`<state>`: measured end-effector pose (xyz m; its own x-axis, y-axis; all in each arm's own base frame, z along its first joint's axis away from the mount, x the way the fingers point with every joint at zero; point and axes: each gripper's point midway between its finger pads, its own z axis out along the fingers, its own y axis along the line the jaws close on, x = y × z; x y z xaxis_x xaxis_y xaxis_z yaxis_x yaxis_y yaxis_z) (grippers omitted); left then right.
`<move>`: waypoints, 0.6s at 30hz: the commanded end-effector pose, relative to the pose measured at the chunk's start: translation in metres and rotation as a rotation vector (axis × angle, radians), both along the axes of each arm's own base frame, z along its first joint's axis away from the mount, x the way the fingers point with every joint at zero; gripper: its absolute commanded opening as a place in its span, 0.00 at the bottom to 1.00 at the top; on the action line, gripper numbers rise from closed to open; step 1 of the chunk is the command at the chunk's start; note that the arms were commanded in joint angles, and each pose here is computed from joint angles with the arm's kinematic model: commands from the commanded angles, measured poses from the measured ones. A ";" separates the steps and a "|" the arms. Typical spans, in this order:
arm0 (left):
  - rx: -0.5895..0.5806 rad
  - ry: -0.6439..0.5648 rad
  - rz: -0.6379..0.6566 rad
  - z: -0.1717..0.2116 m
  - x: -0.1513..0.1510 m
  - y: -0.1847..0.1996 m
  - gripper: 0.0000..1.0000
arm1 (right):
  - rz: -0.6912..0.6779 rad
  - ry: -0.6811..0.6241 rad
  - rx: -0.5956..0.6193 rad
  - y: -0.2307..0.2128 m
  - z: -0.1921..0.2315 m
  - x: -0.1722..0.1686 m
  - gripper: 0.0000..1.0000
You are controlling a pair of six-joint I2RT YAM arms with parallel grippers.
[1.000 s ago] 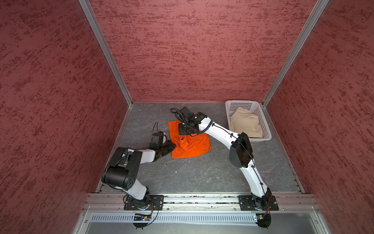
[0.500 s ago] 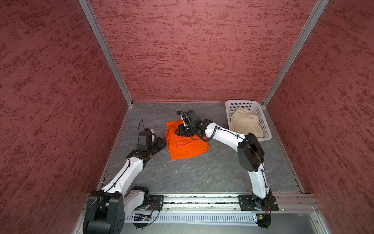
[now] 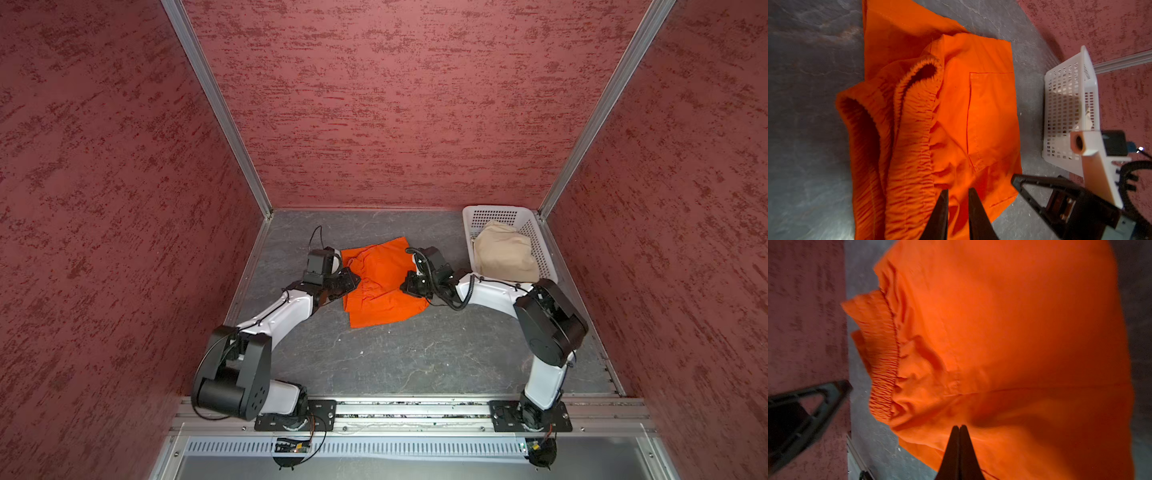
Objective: Fold and stack the shorts
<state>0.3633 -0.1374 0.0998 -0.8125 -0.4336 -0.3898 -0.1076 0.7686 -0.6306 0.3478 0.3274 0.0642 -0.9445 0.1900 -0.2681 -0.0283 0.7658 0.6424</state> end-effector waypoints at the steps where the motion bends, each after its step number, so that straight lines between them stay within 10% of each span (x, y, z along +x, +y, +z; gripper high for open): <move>1: 0.025 -0.038 -0.031 -0.003 0.024 -0.003 0.19 | -0.008 0.008 0.030 0.004 -0.010 -0.001 0.02; 18: 0.034 0.117 0.103 -0.066 0.059 0.062 0.27 | -0.057 0.158 0.027 -0.012 -0.061 -0.060 0.00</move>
<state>0.4231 -0.0913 0.0415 -0.8112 -0.4910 -0.3177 -0.2142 0.7549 -0.6198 0.3094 0.3273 0.0249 -0.9499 0.2342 -0.2070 0.0209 0.7084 0.7055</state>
